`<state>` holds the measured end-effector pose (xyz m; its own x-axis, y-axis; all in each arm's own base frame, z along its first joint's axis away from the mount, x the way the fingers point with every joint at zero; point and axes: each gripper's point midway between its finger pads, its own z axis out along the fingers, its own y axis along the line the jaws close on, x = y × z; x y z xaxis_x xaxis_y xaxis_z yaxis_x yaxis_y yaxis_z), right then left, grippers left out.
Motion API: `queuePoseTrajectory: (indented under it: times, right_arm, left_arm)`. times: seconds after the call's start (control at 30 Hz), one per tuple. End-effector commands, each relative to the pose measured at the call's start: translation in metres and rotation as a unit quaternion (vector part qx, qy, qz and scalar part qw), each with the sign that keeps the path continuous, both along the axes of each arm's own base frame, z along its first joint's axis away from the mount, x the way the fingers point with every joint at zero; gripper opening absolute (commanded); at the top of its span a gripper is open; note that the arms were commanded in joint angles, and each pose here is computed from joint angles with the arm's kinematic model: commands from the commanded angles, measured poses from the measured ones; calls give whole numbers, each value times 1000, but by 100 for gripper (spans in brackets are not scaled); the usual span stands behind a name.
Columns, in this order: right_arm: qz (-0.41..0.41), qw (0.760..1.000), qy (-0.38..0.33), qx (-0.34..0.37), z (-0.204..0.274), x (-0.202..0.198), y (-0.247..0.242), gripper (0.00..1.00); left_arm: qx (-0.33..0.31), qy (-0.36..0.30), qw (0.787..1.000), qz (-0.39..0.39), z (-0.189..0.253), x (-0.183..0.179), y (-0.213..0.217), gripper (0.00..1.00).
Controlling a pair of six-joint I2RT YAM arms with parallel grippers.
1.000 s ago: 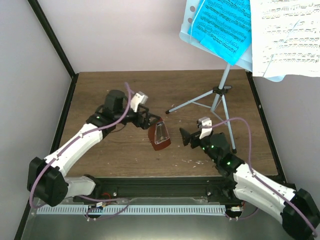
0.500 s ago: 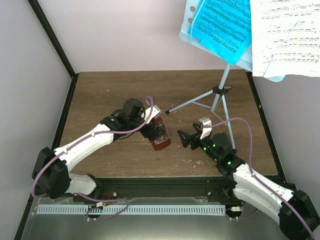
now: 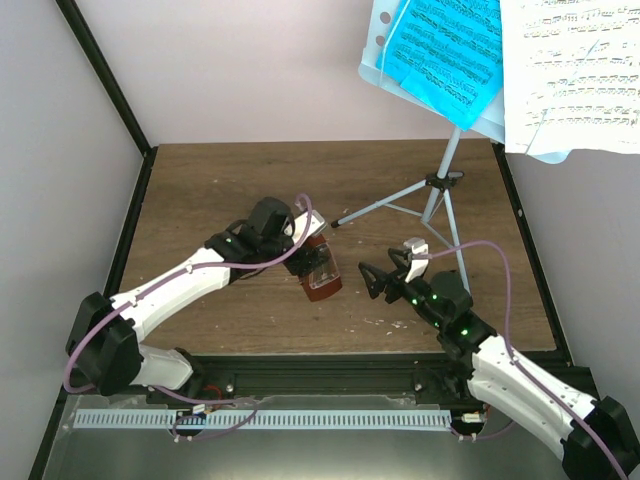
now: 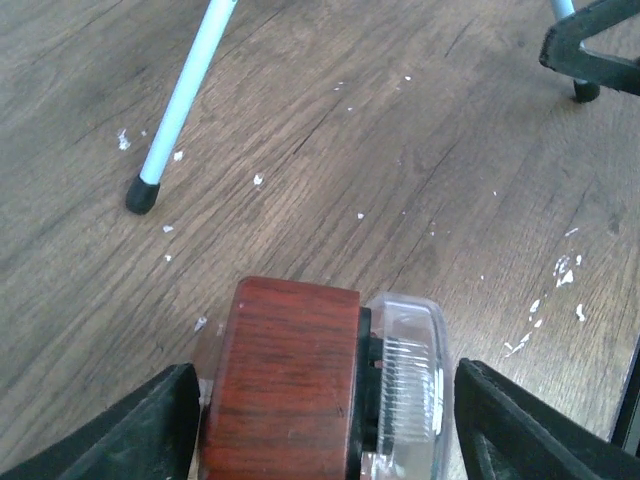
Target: Pack up the instrument practice props
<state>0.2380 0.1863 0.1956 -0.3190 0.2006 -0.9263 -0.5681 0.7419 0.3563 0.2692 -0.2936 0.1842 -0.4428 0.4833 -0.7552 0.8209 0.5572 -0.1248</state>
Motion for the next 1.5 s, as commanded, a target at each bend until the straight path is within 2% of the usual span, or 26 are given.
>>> queuePoseTrajectory:
  times: [0.0, 0.27, 0.47, 0.67, 0.77, 0.9, 1.0, 1.17, 1.27, 1.47]
  right_arm:
    - [3, 1000, 15, -5, -8, -4, -2, 100]
    - [-3, 999, 32, 2, -21, -7, -6, 100]
    - [-7, 999, 36, 3, -24, -7, -8, 100]
    - [-8, 999, 40, -7, -26, -7, -8, 100]
    - [-5, 999, 42, -12, -26, -7, -7, 100]
    - [-6, 999, 49, -14, -29, -7, -7, 100]
    - [1, 999, 49, -14, -29, -9, -5, 100]
    - [42, 997, 51, -35, -32, -15, 5, 100]
    - [61, 995, 68, -47, -39, -16, 13, 100]
    - [69, 992, 93, -50, -54, -22, 34, 100]
  left_arm:
    - [9, -39, 999, -2, 9, 2, -4, 65]
    - [22, -52, 998, 4, 9, -1, -5, 46]
    - [28, -53, 998, 33, 11, 4, 1, 45]
    - [12, -20, 992, 121, 14, 10, 16, 46]
    - [5, 4, 989, 144, 9, 7, 18, 51]
    - [4, 17, 991, 135, 9, -7, 10, 70]
    - [-24, 28, 992, 123, 20, -17, 6, 82]
    - [-67, 9, 987, 147, 52, -23, 20, 91]
    - [-107, 9, 986, 126, 77, -32, 21, 98]
    - [-169, 60, 977, 113, 101, -11, 47, 100]
